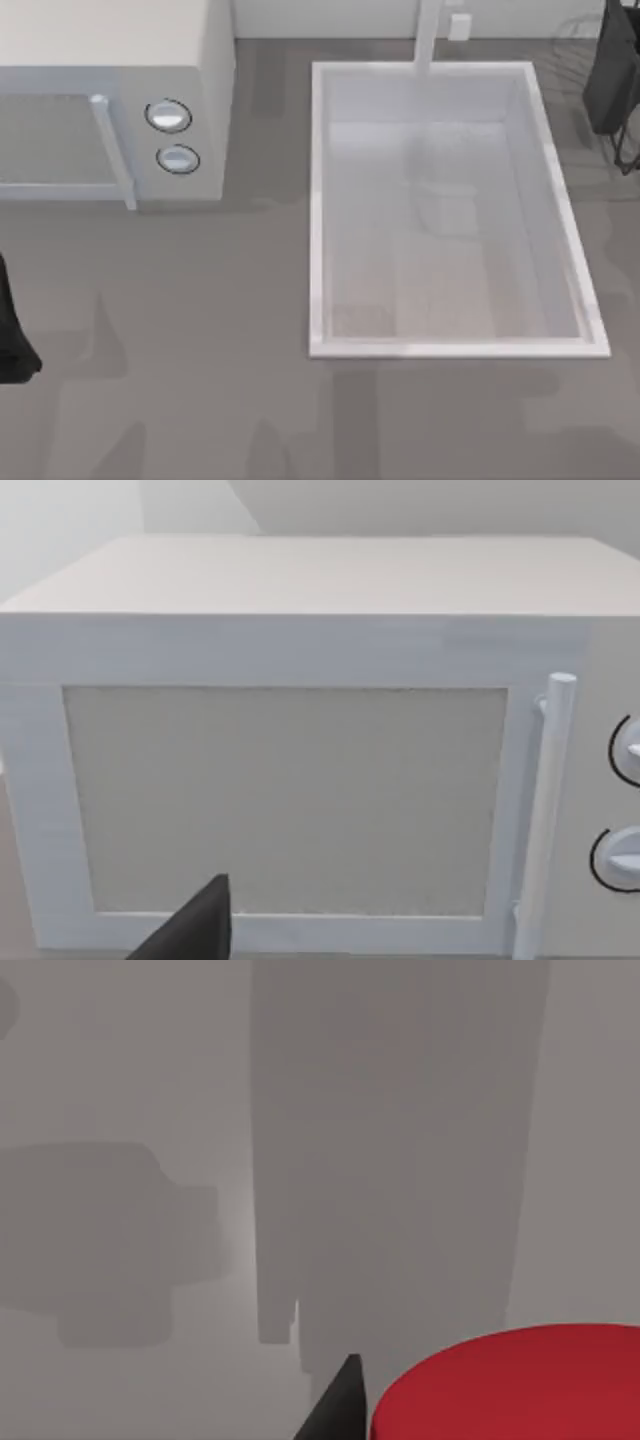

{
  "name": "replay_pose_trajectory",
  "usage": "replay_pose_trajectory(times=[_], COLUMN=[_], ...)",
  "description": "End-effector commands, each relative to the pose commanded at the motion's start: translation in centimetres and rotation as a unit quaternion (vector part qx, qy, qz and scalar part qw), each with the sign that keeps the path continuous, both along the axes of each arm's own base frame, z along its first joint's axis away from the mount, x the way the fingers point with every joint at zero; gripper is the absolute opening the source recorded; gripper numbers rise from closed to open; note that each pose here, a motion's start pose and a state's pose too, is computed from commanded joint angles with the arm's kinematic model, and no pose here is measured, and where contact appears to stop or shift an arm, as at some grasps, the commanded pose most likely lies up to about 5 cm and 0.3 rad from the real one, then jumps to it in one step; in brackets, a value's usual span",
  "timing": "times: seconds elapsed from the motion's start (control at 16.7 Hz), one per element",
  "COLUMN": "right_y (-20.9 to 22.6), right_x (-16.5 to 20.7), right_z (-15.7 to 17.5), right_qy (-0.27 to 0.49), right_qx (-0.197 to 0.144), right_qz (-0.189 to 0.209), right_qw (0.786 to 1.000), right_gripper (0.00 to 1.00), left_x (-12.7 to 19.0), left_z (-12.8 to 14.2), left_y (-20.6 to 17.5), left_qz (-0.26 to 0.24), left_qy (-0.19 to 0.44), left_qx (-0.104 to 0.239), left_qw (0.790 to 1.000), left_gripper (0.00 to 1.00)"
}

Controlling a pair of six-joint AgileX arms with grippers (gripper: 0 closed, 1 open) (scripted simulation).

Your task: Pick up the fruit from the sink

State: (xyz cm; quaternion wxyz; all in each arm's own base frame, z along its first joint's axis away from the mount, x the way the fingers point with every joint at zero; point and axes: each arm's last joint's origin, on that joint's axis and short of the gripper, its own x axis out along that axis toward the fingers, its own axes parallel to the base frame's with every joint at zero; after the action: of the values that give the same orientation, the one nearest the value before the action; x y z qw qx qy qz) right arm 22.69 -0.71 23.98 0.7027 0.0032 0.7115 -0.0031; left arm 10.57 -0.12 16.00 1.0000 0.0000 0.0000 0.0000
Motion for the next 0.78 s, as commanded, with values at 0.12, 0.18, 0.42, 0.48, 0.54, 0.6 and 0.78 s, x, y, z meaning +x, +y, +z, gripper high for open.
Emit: replay_pose_trajectory(times=[0.12, 0.18, 0.42, 0.48, 0.54, 0.6, 0.78], right_y=[0.0, 0.0, -0.1, -0.1, -0.1, -0.1, -0.1], right_x=[0.3, 0.3, -0.4, -0.5, -0.5, -0.5, -0.5], right_z=[-2.4, -3.7, -7.6, -7.9, -8.0, -8.0, -8.0], right_qy=[-0.009, -0.013, -0.008, -0.006, -0.006, -0.006, -0.006], right_qx=[0.000, 0.000, 0.000, 0.000, 0.000, 0.000, 0.000], right_qz=[0.000, 0.000, 0.000, -0.001, -0.001, -0.001, -0.001], right_qw=[1.000, 1.000, 1.000, 1.000, 1.000, 1.000, 1.000], right_gripper=[0.00, 0.00, 0.00, 0.00, 0.00, 0.00, 0.08], left_x=[0.0, 0.0, 0.0, 0.0, 0.0, 0.0, 0.0], left_z=[0.0, 0.0, 0.0, 0.0, 0.0, 0.0, 0.0], left_y=[0.0, 0.0, 0.0, 0.0, 0.0, 0.0, 0.0], left_qz=[0.000, 0.000, 0.000, 0.000, 0.000, 0.000, 0.000], left_qy=[0.000, 0.000, 0.000, 0.000, 0.000, 0.000, 0.000], left_qx=[0.000, 0.000, 0.000, 0.000, 0.000, 0.000, 0.000], left_qw=[1.000, 1.000, 1.000, 1.000, 1.000, 1.000, 1.000], left_gripper=[1.00, 1.00, 1.00, 1.00, 1.00, 1.00, 1.00])
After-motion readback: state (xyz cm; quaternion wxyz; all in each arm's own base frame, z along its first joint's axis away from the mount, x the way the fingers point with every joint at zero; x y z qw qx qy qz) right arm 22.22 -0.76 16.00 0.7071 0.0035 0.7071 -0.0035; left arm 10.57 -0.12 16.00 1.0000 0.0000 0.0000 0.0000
